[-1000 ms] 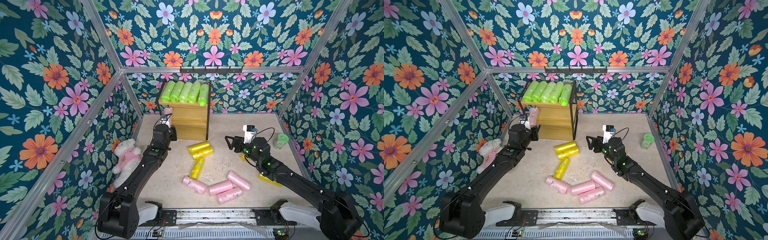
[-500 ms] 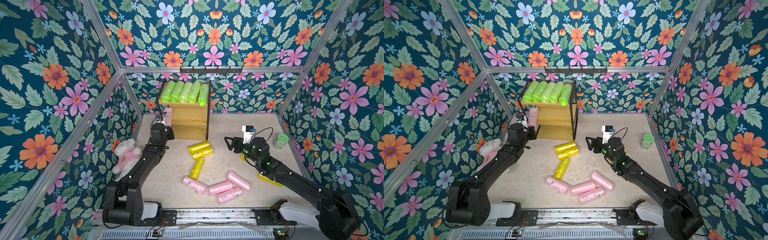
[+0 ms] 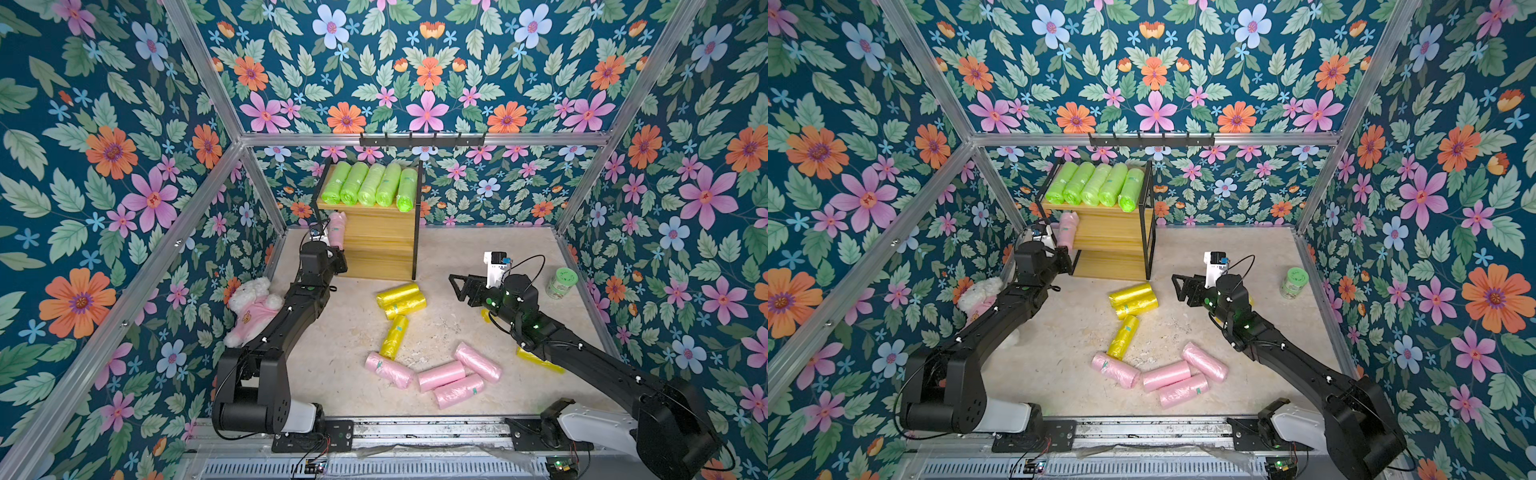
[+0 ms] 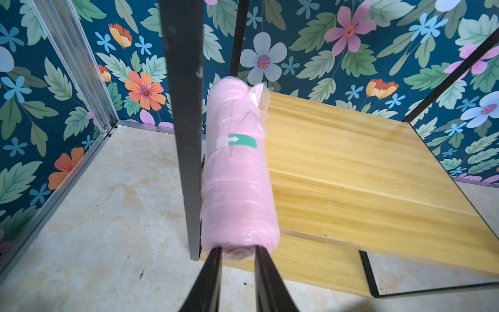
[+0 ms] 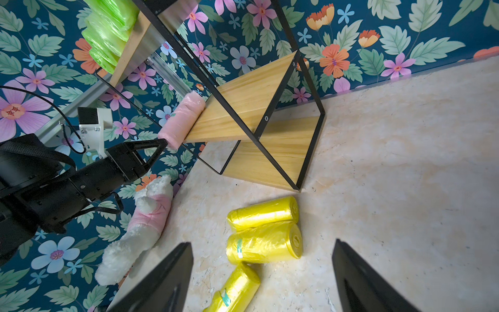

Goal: Sort the rolls of trash bags by color and place them on the shelf
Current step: Pick up the roll of trash bags from the center of the board, then place the roll of trash bags on the shelf.

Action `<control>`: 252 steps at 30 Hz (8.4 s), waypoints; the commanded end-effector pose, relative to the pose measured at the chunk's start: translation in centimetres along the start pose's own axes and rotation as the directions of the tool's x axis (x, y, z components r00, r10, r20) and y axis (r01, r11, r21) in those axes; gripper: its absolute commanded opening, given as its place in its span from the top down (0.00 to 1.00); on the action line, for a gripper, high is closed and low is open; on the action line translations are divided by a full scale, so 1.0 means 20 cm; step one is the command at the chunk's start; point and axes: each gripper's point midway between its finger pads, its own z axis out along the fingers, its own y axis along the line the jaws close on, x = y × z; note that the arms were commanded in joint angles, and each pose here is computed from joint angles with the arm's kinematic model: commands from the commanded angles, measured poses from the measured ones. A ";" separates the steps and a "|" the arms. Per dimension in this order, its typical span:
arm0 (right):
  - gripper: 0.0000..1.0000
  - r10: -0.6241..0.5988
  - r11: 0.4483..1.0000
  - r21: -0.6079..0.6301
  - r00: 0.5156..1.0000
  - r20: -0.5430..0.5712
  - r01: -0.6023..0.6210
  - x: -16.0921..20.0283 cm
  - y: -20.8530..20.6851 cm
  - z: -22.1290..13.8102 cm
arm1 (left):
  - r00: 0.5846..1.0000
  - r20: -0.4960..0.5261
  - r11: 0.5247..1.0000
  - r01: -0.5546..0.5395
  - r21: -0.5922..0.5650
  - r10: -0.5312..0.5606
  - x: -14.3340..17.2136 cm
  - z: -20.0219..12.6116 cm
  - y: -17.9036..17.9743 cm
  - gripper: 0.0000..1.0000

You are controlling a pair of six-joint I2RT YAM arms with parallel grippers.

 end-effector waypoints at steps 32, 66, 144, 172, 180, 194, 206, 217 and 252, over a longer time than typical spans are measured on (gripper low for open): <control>0.20 0.073 0.887 0.363 0.689 -0.721 0.286 1.02 -0.38 -0.41 | 0.963 -0.154 0.860 0.268 0.434 -0.222 0.20 -0.46 -0.47 0.40; 0.22 0.067 0.907 0.377 0.821 -0.567 0.186 0.62 -0.59 0.08 | 0.975 -0.169 0.867 0.206 0.455 -0.143 0.26 -0.44 -0.59 0.39; 0.62 0.635 0.692 -0.542 0.759 0.144 -0.476 -0.43 0.54 0.02 | 0.895 -0.141 0.298 0.284 0.911 -0.423 0.03 -0.98 -1.36 0.57; 0.18 0.084 0.996 -0.041 0.977 0.196 -0.077 -0.22 0.22 -0.22 | 0.958 0.035 0.953 -0.287 0.091 0.285 0.13 -0.65 -0.42 0.77; 0.18 0.066 0.995 -0.079 0.984 0.167 -0.053 -0.20 0.24 -0.24 | 0.896 0.034 0.895 -0.440 -0.070 0.443 0.01 -0.47 -0.29 0.76; 0.19 0.073 0.993 -0.102 0.988 0.137 -0.059 -0.15 0.23 -0.19 | 0.834 0.055 0.829 -0.534 -0.164 0.549 -0.09 -0.30 -0.29 0.71; 0.19 0.070 0.993 -0.098 0.992 0.106 -0.059 -0.14 0.23 -0.12 | 0.793 0.034 0.780 -0.590 -0.208 0.608 -0.11 -0.14 -0.29 0.66; 0.19 0.080 0.994 -0.081 0.992 0.101 -0.071 -0.11 0.20 -0.11 | 0.765 -0.007 0.743 -0.627 -0.233 0.644 -0.10 -0.05 -0.26 0.58; 0.20 0.096 0.994 -0.067 0.992 0.080 -0.091 -0.05 0.13 -0.11 | 0.761 0.009 0.747 -0.634 -0.200 0.649 -0.10 0.08 -0.31 0.61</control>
